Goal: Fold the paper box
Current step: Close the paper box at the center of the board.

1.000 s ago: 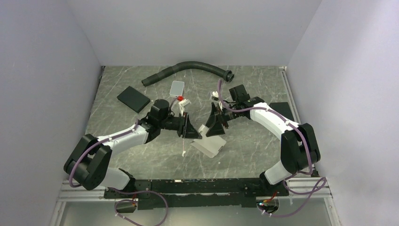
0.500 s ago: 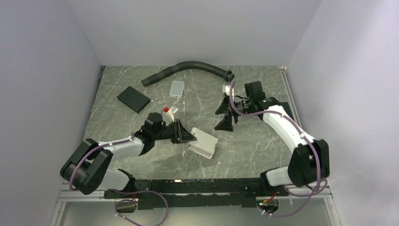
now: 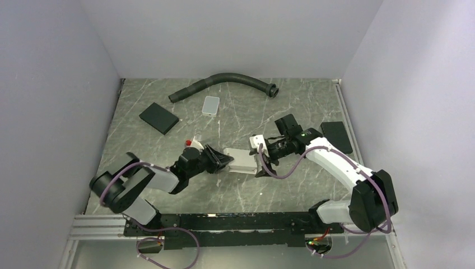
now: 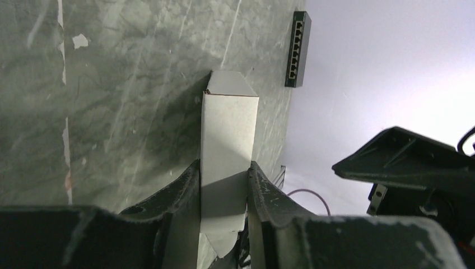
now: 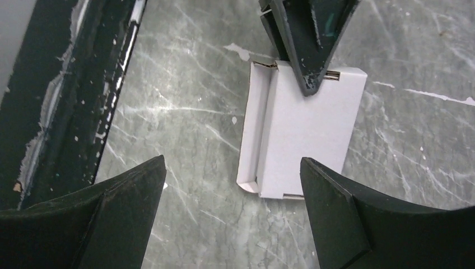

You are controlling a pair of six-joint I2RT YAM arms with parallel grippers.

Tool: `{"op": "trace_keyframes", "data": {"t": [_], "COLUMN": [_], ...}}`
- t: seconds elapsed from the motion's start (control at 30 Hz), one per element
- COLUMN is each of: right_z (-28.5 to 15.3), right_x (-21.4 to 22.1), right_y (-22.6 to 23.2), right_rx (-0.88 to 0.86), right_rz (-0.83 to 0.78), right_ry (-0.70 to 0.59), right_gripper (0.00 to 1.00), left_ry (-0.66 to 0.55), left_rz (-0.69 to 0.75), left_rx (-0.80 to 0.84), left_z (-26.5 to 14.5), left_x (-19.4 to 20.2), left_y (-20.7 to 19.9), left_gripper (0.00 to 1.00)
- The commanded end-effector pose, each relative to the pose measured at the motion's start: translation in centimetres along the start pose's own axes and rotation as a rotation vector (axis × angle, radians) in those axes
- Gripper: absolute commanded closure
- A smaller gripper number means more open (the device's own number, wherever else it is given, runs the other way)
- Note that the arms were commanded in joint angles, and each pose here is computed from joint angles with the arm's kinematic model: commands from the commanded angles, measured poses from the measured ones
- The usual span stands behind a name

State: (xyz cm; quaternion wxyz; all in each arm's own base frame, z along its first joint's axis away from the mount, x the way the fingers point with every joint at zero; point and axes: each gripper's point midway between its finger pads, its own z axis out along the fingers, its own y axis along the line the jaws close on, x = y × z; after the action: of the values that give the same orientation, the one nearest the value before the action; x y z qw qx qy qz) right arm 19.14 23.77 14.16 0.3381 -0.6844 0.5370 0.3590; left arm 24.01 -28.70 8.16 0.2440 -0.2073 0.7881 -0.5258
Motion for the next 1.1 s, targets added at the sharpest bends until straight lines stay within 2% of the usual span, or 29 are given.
{"op": "trace_keyframes", "data": {"t": [0.0, 0.13, 0.2, 0.37, 0.43, 0.63, 0.7, 0.8, 0.9, 0.93, 1.0, 1.07], "right_z": [0.4, 0.9, 1.2, 1.7, 1.8, 1.6, 1.4, 0.8, -0.2, -0.6, -1.5, -2.2], "right_x": [1.2, 2.3, 2.7, 3.3, 3.3, 3.0, 2.8, 2.4, 1.8, 1.7, 1.6, 1.7], "right_y": [-0.4, -0.3, -0.2, 0.0, 0.1, 0.5, 0.9, 1.5, 1.5, 1.3, 0.8, 0.0], "right_rx": [0.001, 0.009, 0.004, -0.014, -0.021, -0.038, -0.053, -0.076, -0.075, -0.068, -0.04, 0.001], "right_rz": [-0.095, -0.122, -0.134, -0.14, -0.138, -0.142, -0.156, -0.171, -0.152, -0.136, -0.08, -0.012], "right_ry": [0.058, 0.086, 0.094, 0.11, 0.112, 0.107, 0.103, 0.08, 0.042, 0.032, 0.017, 0.015], "right_gripper": [0.07, 0.06, 0.05, 0.05, 0.05, 0.05, 0.05, 0.06, 0.07, 0.08, 0.12, 0.26], "left_ry": [-0.083, 0.002, 0.029, 0.021, 0.019, -0.015, -0.042, -0.093, -0.128, -0.126, -0.089, 0.024], "left_rz": [-0.042, -0.081, -0.099, -0.077, -0.042, 0.087, 0.152, 0.325, 0.606, 0.686, 0.846, 0.962], "left_rx": [0.046, 0.055, 0.032, -0.04, -0.077, -0.247, -0.309, -0.238, -0.1, -0.103, -0.081, -0.064], "left_z": [2.2, 2.9, 2.5, 0.6, 0.1, -3.0, -4.9, -6.2, -6.0, -5.8, -4.5, -2.4], "left_x": [-1.0, 1.0, 1.8, 2.2, 2.1, 1.1, 0.4, -1.1, -2.7, -3.2, -3.7, -3.3], "left_y": [-0.9, 0.7, 2.2, 4.2, 4.5, 5.2, 5.6, 2.9, -1.9, -2.8, -4.3, -4.6], "left_gripper": [0.86, 0.68, 0.54, 0.33, 0.29, 0.26, 0.25, 0.25, 0.22, 0.16, 0.1, 0.1]}}
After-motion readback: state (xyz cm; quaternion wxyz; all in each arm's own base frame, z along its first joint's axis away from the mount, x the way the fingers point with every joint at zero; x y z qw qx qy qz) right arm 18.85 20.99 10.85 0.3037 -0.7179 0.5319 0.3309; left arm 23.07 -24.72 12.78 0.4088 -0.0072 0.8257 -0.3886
